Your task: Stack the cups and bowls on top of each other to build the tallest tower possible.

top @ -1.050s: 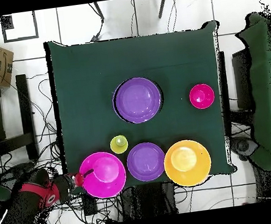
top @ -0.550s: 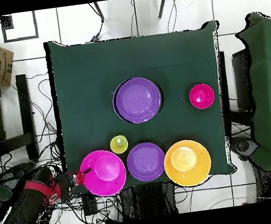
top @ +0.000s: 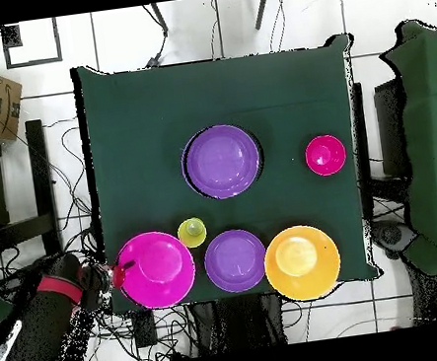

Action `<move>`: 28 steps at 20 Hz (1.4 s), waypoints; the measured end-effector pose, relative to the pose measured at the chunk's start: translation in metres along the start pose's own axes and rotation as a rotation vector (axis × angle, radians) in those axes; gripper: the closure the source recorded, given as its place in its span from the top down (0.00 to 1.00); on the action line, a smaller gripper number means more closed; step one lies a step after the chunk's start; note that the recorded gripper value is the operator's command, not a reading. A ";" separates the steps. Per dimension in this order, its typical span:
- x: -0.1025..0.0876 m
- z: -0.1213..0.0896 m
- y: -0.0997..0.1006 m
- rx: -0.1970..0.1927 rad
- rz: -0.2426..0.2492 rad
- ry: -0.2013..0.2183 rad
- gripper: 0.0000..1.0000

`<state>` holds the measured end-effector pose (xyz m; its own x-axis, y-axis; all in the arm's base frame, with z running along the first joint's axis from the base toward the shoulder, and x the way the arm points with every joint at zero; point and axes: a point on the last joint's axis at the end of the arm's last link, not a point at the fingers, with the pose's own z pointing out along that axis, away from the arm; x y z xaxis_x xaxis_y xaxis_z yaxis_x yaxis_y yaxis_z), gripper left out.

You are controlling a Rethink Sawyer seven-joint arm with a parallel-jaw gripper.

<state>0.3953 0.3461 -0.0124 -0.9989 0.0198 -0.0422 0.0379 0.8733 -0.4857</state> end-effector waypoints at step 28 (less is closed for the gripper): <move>-0.205 -0.149 -0.120 -0.196 0.334 0.147 0.00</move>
<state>0.5918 0.3097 0.1849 -0.9265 0.3745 -0.0370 0.3685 0.8831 -0.2904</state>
